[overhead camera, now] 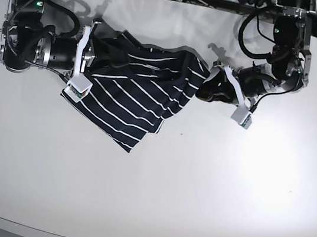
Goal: Fold the T-shirt properly
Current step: 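Grasp the shirt edges with both grippers and tuck them under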
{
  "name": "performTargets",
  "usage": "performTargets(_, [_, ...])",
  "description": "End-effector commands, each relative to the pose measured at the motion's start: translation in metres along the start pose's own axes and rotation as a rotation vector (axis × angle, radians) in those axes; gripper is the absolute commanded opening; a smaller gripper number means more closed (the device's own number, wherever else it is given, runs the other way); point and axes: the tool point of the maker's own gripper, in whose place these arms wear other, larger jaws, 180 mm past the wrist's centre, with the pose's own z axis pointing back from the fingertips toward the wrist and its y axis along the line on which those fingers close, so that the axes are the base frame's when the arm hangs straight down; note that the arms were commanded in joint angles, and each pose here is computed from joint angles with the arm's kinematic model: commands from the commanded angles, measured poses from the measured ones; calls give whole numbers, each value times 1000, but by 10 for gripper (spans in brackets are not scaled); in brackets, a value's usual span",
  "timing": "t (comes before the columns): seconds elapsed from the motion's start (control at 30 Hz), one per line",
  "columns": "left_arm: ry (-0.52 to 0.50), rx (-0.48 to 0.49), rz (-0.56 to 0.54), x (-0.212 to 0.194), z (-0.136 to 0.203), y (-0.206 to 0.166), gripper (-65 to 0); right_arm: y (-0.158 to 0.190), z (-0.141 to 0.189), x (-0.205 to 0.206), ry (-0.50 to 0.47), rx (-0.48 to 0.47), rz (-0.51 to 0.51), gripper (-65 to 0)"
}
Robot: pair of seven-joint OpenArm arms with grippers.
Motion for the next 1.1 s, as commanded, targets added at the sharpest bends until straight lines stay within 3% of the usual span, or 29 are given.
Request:
performTargets(0.0, [-48, -24, -27, 16, 2, -5, -608, 1, 4, 11, -30, -1, 30, -650])
performTargets(0.13, [-54, -24, -33, 20, 1, -5, -608, 4, 4, 12, -30, 1, 45, -650])
performTargets(0.3, [-58, -26, -31, 20, 1, -5, -608, 3, 19, 47, -81, -56, 166, -650])
performTargets(0.33, [-60, -30, -29, 21, 2, -6, -608, -5, 25, 52, -92, -103, 181, -650])
performTargets(0.43, [-50, -31, -28, 19, 2, -6, -608, -51, 43, 62, -111, -372, 226, -650])
performTargets(0.53, [-45, -29, -29, 18, 2, -5, -608, -84, 56, 53, -46, -569, 244, -650])
performTargets(0.6, [-45, -32, -27, 18, 2, -6, -608, -97, 61, 41, 0, -643, 221, -650])
performTargets(0.8, [-48, -37, -25, 19, 2, -7, -608, -96, 53, -14, 120, -614, 100, -650])
performTargets(0.93, [-48, -38, -25, 19, 2, -7, -608, -71, 38, -37, 153, -480, 26, -650])
performTargets(1.07, [-49, -38, -24, 19, 2, -7, -608, -43, 27, -35, 140, -327, -19, -650])
